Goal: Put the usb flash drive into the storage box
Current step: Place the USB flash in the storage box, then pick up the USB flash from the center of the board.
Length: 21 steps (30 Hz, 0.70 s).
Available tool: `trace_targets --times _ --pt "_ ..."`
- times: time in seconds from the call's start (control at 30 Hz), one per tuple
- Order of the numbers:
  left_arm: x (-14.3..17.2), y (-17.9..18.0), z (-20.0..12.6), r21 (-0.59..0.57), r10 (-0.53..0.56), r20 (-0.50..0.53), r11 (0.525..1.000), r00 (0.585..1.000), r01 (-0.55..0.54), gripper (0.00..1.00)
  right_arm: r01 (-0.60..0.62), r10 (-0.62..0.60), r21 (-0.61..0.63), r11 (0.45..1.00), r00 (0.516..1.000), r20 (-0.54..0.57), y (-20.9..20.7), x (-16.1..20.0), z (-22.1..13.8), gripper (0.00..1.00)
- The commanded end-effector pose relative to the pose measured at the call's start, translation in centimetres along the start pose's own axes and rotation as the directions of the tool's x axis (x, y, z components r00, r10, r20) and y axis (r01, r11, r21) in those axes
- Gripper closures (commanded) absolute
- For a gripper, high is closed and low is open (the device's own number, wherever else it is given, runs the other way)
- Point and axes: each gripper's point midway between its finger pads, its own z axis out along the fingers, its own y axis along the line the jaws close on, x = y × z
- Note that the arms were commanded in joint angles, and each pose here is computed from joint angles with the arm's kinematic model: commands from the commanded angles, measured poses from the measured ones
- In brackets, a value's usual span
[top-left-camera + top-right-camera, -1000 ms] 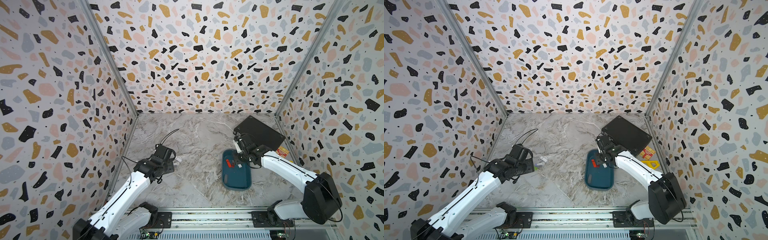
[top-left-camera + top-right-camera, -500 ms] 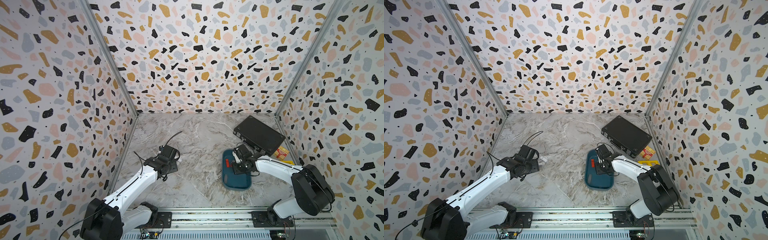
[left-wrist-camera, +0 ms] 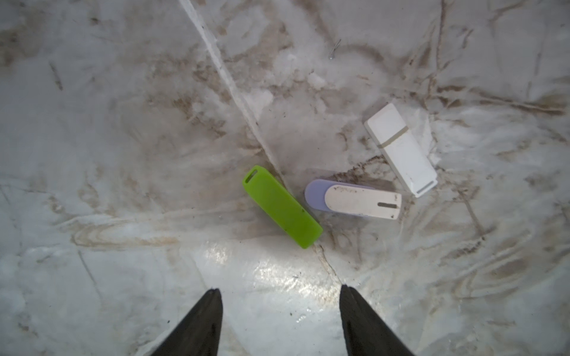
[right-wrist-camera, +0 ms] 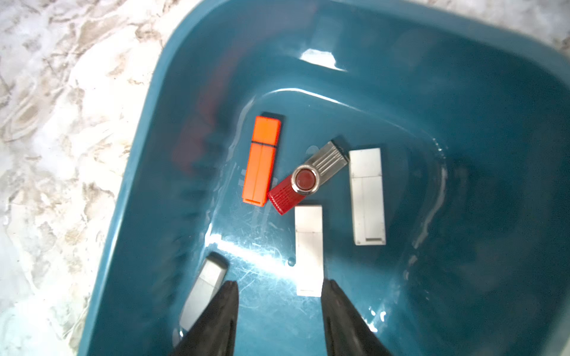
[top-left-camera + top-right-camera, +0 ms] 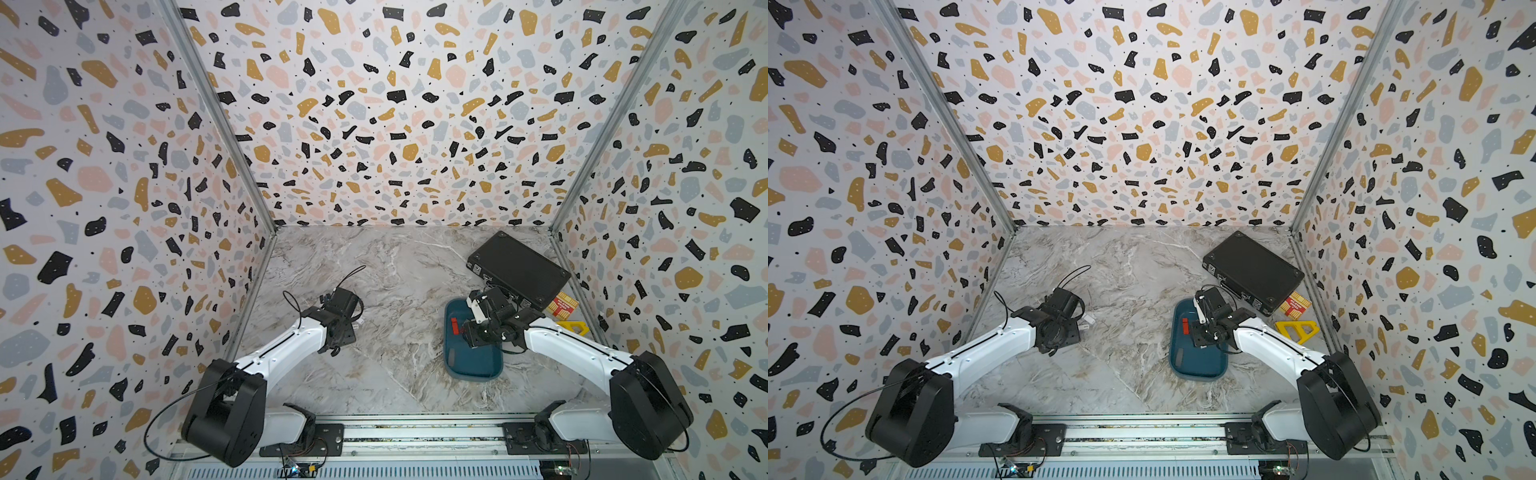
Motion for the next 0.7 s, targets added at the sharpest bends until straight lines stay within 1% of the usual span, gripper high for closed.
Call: trace_targets --times 0.0,0.1,0.2,0.4,0.47,0.67 --pt "-1.8 0.1 0.3 -0.005 -0.037 0.024 0.999 0.999 0.038 0.36 0.001 -0.002 -0.032 0.999 1.0 -0.021 0.5 0.5 0.1 0.51" --pt "-2.2 0.0 1.1 0.012 -0.054 0.014 0.998 0.998 0.054 0.36 0.0 -0.002 -0.05 0.999 1.0 -0.026 0.9 0.5 0.2 0.5" --pt "-2.8 -0.5 1.1 0.029 -0.051 0.017 0.998 0.999 0.051 0.36 0.0 -0.002 -0.042 0.999 1.0 -0.031 0.7 0.7 0.4 0.5" --pt "-3.7 0.1 1.3 -0.008 -0.078 0.04 0.997 0.996 0.079 0.36 -0.001 -0.002 -0.051 0.999 0.999 -0.053 0.8 1.0 0.9 0.5" --pt "-4.0 0.5 1.6 -0.043 -0.077 0.042 0.996 0.996 0.079 0.36 0.001 -0.004 -0.055 0.998 0.999 -0.054 0.9 1.0 0.9 0.5" --pt "-3.7 0.7 2.5 -0.075 -0.088 0.016 0.993 0.996 0.089 0.39 0.001 -0.004 -0.046 0.999 0.998 -0.065 0.7 1.2 1.1 0.51"
